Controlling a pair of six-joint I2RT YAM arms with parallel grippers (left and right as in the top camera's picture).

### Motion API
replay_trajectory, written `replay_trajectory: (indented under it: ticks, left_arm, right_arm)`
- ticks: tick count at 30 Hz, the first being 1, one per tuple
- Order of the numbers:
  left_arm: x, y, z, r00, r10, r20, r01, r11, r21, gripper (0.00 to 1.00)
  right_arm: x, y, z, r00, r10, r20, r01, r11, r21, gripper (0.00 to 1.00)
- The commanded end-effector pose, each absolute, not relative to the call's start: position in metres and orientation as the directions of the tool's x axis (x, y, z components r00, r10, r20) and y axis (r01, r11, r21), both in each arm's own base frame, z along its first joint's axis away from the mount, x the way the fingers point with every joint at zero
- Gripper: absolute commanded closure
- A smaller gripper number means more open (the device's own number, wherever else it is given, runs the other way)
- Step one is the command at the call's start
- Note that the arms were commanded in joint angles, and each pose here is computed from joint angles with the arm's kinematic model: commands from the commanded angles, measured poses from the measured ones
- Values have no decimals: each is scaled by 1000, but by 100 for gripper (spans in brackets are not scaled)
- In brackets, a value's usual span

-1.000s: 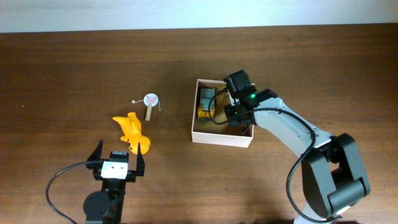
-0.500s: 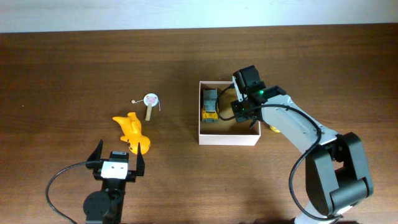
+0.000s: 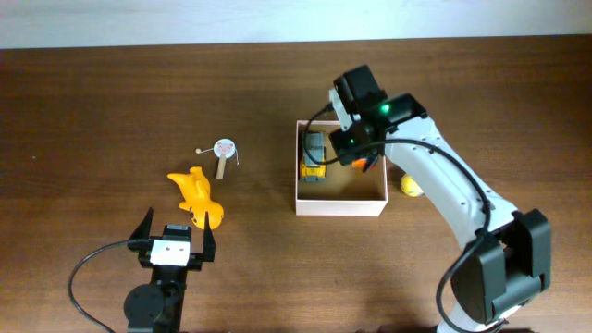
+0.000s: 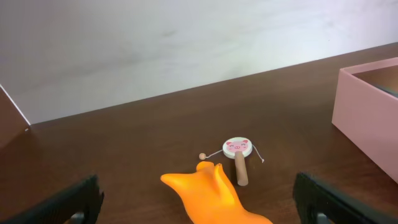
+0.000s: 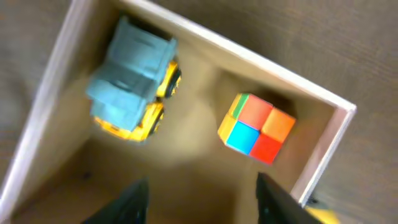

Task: Pack container
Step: 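Move the right gripper to the yellow ball and grasp it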

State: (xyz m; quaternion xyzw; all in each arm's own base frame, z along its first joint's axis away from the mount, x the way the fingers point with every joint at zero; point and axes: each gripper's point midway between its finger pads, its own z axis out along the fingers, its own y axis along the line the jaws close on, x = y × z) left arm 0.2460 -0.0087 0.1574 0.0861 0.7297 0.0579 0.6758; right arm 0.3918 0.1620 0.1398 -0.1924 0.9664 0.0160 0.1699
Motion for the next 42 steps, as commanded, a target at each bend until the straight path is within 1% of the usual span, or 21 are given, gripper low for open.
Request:
replay_trajectory:
  ticks: [1,4,7,14,17,19,20,22,25,27,32,36,42]
  left_arm:
    - [246,-10,156,-69,216,-974,58,975,213,1]
    - [246,-10,156,-69,216,-974,58,975,213,1]
    - [246,-10,156,-69,216,-974,58,975,213,1]
    - [246,-10,156,-69,216,-974,58,975,213,1]
    - [246,-10,156,-69,216,-974,58,975,213,1]
    - [246,-10,156,-69,216,-974,58,975,213,1]
    - [246,-10,156,-69,216,-974,58,975,213,1]
    - [246,-10,156,-69,216,-974,58,975,213,1]
    - [246,-10,156,-69,216,-974,58,975,213,1]
    - [246,-10,156,-69,216,-974,58,975,213,1]
    - [246,-10,156,-69,216,-974,58,975,213,1]
    - [246,-10,156,-69,216,-974,58,976,212,1]
    - [246,-10,156,-69,216,-974,58,975,213,1]
  right_arm:
    - [399,156,171,-890,-256,-377,-275,961,-3,46]
    - [398,128,185,-921,-88,-380,-101,995,14,37]
    - [389,95,189,-939,36,-343,30,999,21,32]
    - [368,39,183,-955,159,-250,181,981,-64,28]
    - [358,19,172,-954,214,-212,239,966,-100,27]
    - [355,12,162,-953,234,-193,257,960,-106,27]
    - [353,7,153,-952,248,-181,270,957,-108,25]
    - [350,4,135,-951,270,-153,285,955,-83,22]
    - [346,6,103,-953,281,-118,284,959,-16,22]
    - [345,8,91,-955,274,-113,275,962,6,21]
    - [341,7,76,-962,251,-110,253,967,-3,20]
    - [346,7,65,-963,233,-138,235,972,3,17]
    - [349,7,51,-958,234,-166,236,972,8,17]
